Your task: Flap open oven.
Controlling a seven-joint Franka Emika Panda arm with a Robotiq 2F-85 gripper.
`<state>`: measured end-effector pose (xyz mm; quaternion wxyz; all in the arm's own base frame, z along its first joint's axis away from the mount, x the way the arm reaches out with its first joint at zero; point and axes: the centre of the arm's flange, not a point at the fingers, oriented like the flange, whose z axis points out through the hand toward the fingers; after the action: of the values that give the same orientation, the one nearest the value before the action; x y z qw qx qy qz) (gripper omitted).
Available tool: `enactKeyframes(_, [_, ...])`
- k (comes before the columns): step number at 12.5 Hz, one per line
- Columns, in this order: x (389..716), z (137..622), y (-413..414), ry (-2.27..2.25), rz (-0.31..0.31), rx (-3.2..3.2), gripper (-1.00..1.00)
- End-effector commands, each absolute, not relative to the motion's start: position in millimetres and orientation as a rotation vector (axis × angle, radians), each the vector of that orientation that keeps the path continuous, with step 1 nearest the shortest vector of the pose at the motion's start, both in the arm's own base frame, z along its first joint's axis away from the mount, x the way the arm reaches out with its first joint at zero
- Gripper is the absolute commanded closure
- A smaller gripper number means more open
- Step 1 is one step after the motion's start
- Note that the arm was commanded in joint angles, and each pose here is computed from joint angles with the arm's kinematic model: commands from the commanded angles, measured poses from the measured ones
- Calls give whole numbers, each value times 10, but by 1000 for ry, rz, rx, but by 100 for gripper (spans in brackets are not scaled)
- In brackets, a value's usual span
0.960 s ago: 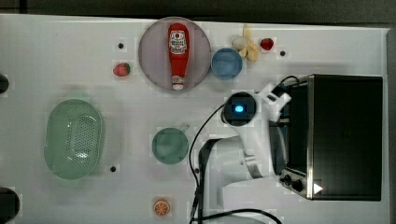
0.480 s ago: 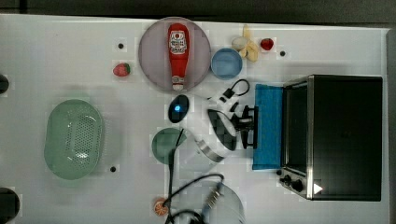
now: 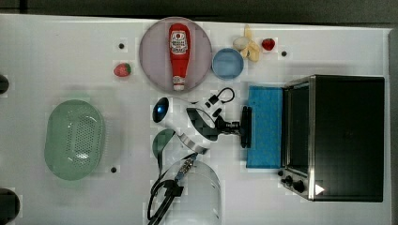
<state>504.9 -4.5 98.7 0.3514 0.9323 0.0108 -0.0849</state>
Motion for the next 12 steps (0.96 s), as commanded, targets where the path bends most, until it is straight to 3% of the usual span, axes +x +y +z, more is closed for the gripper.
enactKeyframes(1, [5382,1471,-40,-98,-46,2445,65])
enactKeyframes(4, [5618,2160,16,-319,66,2540,65])
enactKeyframes(7, [5686,2875,6,-690,113,2677,65])
enactKeyframes(12, [5522,4131,-116,-1253,83,2834,65])
